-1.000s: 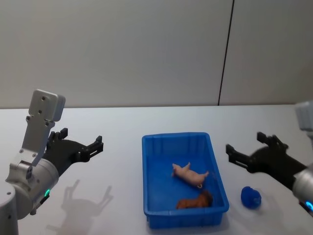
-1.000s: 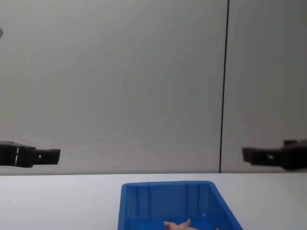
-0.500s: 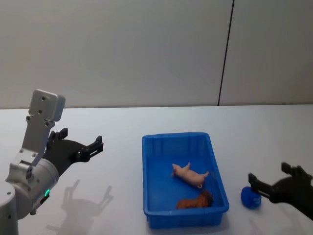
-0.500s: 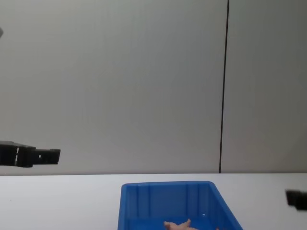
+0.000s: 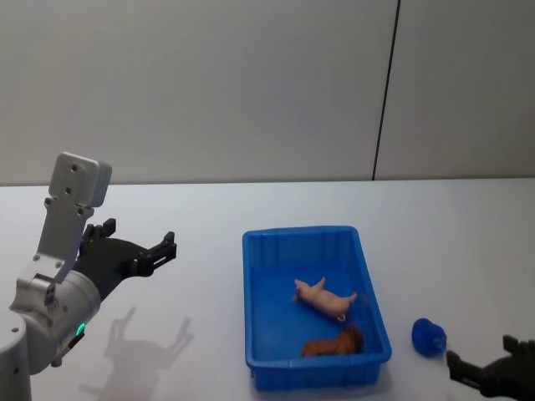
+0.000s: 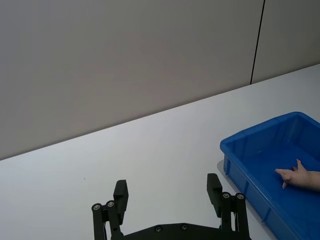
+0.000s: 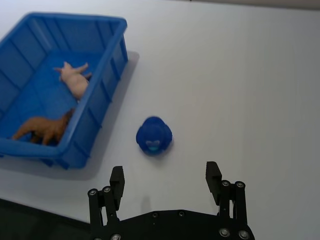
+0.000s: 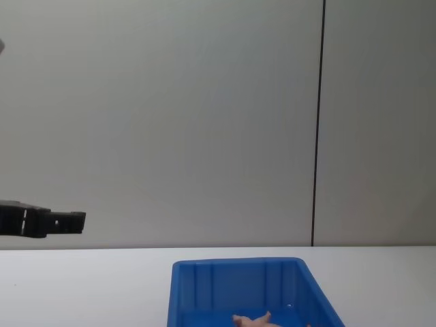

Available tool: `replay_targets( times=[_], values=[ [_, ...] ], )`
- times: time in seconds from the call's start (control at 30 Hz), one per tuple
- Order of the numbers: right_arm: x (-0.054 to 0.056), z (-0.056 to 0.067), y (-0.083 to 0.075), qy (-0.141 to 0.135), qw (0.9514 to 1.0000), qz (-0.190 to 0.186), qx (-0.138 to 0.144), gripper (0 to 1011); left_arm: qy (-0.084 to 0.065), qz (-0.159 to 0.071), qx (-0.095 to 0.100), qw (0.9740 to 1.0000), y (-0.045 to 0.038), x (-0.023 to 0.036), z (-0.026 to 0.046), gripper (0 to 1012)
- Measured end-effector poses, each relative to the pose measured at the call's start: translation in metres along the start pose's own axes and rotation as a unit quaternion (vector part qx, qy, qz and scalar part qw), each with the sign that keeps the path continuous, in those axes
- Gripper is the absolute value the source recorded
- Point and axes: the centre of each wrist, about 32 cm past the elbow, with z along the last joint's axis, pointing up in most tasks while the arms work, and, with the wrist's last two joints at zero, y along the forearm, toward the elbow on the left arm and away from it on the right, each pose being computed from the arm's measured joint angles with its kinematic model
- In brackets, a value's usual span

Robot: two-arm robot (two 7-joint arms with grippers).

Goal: Pick up the two dolls from the table and place them into the box.

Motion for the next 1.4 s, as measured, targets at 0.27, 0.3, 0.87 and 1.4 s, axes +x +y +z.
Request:
replay_targets(
  times=[0.27, 0.3, 0.87, 1.4],
  values=[
    [0.003, -0.007, 0.008, -0.002, 0.9996, -0.003, -0.029, 1001, 0.000, 0.000, 0.000, 1.0000, 0.0000, 0.0000, 0.0000, 1001],
    [0.003, -0.008, 0.010, -0.004, 0.9995, -0.003, -0.032, 1001, 0.000, 0.000, 0.000, 1.0000, 0.0000, 0.0000, 0.0000, 1001],
    [0.005, -0.004, 0.045, -0.035, 0.9985, 0.002, -0.041, 1001, 0.000, 0.000, 0.000, 1.0000, 0.0000, 0.0000, 0.0000, 1001],
    [0.001, 0.002, 0.077, -0.044, 0.9976, 0.020, -0.049, 1001, 0.000, 0.000, 0.000, 1.0000, 0.0000, 0.0000, 0.0000, 1001]
  ],
)
